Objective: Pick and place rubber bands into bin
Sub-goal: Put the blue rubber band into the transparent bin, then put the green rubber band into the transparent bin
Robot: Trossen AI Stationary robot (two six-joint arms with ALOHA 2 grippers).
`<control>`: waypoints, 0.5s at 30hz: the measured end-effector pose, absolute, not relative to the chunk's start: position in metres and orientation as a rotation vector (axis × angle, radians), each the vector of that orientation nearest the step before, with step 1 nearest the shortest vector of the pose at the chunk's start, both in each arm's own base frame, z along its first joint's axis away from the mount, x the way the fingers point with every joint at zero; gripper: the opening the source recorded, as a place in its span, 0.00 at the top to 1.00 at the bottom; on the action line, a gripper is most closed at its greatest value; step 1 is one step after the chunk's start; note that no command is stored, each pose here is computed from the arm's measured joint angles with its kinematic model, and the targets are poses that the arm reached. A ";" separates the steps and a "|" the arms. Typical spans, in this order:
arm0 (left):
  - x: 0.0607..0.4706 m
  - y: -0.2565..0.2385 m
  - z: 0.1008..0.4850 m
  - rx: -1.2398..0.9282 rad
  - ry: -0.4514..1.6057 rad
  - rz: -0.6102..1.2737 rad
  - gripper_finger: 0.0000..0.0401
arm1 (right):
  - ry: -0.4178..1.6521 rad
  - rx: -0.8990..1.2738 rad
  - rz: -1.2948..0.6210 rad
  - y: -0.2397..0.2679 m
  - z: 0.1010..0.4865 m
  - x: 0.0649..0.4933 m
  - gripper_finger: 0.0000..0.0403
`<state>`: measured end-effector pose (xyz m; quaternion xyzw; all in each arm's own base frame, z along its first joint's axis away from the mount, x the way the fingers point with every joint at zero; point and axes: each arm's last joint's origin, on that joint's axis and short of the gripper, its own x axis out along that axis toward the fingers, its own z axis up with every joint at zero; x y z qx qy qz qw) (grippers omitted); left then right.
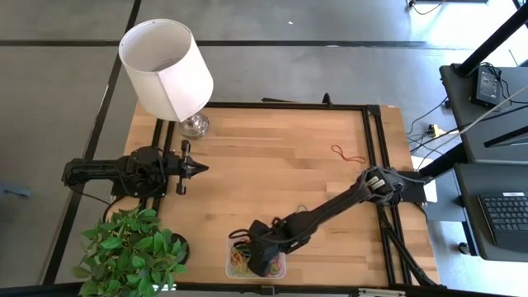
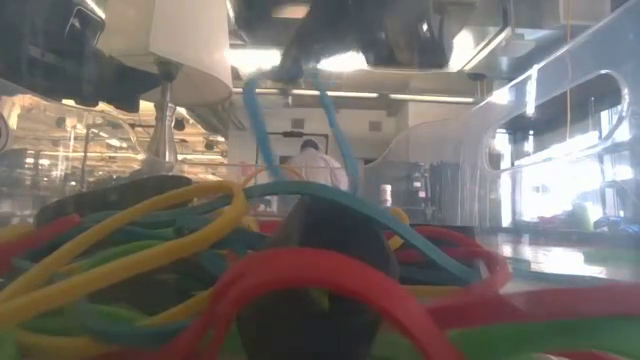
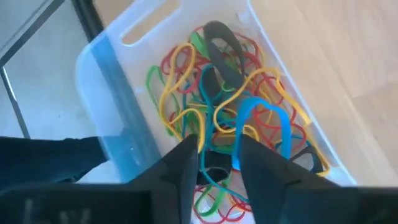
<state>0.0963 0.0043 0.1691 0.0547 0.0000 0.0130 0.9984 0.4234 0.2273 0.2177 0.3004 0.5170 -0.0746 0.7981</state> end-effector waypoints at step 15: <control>0.096 0.004 0.169 0.109 0.000 0.026 0.98 | 1.244 0.531 0.029 0.225 0.240 0.418 0.64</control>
